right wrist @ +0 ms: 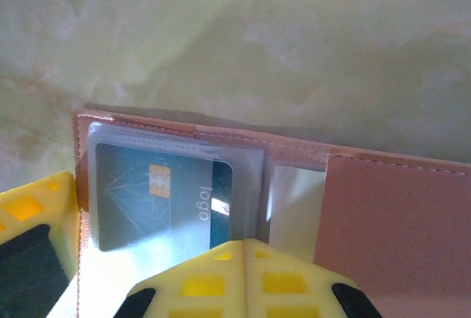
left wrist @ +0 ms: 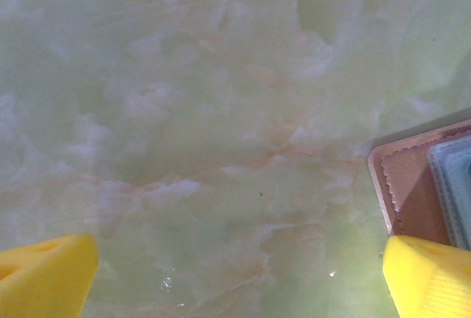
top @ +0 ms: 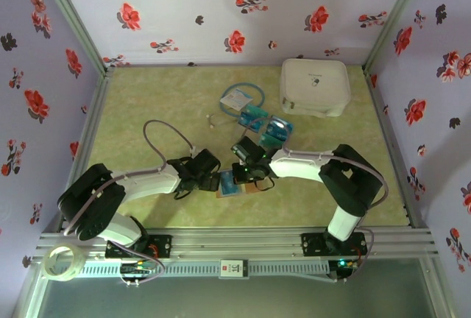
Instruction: Put the credit cards into the card holder
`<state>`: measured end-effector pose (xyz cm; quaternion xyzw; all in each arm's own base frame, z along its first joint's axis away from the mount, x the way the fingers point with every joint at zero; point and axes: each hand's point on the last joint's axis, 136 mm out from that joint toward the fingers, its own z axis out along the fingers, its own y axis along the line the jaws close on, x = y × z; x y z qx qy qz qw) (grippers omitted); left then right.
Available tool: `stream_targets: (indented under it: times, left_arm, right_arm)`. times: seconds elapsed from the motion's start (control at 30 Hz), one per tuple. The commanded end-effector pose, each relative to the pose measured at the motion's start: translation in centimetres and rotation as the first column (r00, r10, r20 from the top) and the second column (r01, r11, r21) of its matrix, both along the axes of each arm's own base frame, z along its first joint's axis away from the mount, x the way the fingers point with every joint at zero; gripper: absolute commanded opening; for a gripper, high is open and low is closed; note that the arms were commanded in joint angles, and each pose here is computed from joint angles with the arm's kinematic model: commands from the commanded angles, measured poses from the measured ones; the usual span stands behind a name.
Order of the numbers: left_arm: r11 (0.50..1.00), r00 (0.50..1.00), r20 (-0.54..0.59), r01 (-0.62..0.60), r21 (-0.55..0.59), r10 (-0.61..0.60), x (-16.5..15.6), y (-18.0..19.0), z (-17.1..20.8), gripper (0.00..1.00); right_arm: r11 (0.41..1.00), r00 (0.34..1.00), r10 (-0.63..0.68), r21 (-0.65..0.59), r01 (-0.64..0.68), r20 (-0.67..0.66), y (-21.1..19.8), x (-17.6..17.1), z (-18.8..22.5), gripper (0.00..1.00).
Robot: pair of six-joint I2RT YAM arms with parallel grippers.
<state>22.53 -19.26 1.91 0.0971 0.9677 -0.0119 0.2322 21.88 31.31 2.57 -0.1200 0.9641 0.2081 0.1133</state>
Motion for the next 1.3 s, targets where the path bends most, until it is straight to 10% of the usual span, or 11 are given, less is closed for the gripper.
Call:
stream_targets:
  times: [0.0,0.13,0.33,0.53,1.07,1.27]
  left_arm:
    - [0.998,1.000,0.006,-0.012,0.054,0.011,-0.1,1.2,-0.5,1.00]
    - [0.999,0.999,0.021,-0.028,0.039,0.027,0.3,1.5,0.4,1.00]
    - [0.998,0.996,0.065,-0.060,-0.019,0.061,1.0,2.2,3.3,1.00]
    - [0.987,0.996,0.081,-0.026,-0.159,0.039,0.9,0.6,6.0,1.00]
    - [0.907,0.999,-0.008,-0.035,-0.420,0.036,-0.6,-3.4,3.7,1.00]
    - [0.891,1.000,-0.020,-0.011,-0.453,0.003,-1.1,-4.8,2.9,1.00]
  right_arm:
    - [0.999,1.000,0.006,0.052,-0.007,0.027,1.2,0.5,1.8,0.00]
    - [0.998,0.996,-0.013,0.060,0.008,0.086,0.3,1.0,4.6,0.04]
    - [0.996,0.986,-0.083,0.041,0.078,0.144,-3.7,2.1,7.1,0.50]
    - [0.985,0.973,-0.172,0.018,0.172,0.151,-8.4,2.9,6.4,0.61]
    - [0.982,0.977,-0.189,-0.010,0.191,0.102,-10.5,1.9,2.7,0.53]
    - [0.983,0.979,-0.184,0.000,0.185,0.082,-10.1,1.7,1.7,0.29]
